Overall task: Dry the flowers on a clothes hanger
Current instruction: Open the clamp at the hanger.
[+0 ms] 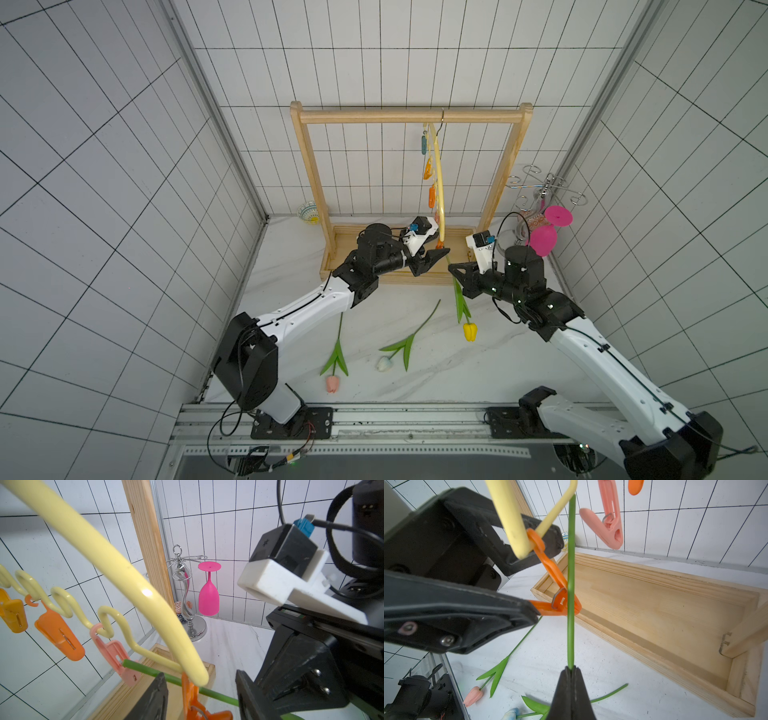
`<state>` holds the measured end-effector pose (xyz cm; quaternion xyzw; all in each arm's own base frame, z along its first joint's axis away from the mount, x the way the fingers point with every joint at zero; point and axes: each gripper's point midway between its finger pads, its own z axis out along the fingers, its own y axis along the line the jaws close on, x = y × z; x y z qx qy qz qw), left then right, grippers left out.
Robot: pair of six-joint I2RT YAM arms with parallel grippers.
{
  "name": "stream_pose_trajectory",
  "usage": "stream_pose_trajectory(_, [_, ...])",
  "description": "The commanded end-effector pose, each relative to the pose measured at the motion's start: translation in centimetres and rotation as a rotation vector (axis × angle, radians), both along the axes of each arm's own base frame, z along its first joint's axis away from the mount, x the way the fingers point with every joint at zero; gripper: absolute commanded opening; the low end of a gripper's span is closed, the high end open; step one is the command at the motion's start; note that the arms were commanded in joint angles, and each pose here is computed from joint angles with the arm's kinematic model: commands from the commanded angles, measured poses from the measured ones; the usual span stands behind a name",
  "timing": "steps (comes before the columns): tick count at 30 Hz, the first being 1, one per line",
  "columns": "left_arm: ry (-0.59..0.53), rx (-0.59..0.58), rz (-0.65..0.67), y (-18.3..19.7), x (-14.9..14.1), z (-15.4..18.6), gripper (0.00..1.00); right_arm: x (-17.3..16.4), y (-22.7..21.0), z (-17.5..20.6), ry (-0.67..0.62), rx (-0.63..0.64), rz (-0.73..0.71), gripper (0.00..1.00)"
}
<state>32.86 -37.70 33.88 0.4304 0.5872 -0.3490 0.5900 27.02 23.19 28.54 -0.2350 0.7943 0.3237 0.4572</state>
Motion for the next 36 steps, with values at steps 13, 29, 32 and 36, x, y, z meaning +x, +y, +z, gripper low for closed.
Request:
stream_pose_trajectory(13, [0.021,0.032,-0.042,-0.9,0.2,-1.2,0.47,-0.3,0.8,2.3,-0.033,0.030,0.051,0.00])
stream_pose_trajectory(29, [0.009,0.011,-0.011,-0.5,0.4,-0.1,0.26,-0.3,0.9,2.1,-0.029,0.027,0.057,0.00])
stream_pose_trajectory(32, [0.018,-0.008,-0.014,-0.5,0.2,0.5,0.26,0.0,0.6,1.5,-0.031,0.016,0.038,0.00])
stream_pose_trajectory(36, [0.039,-0.054,-0.008,-0.9,-0.5,1.7,0.26,2.5,-2.2,-0.4,-0.106,0.019,-0.188,0.00])
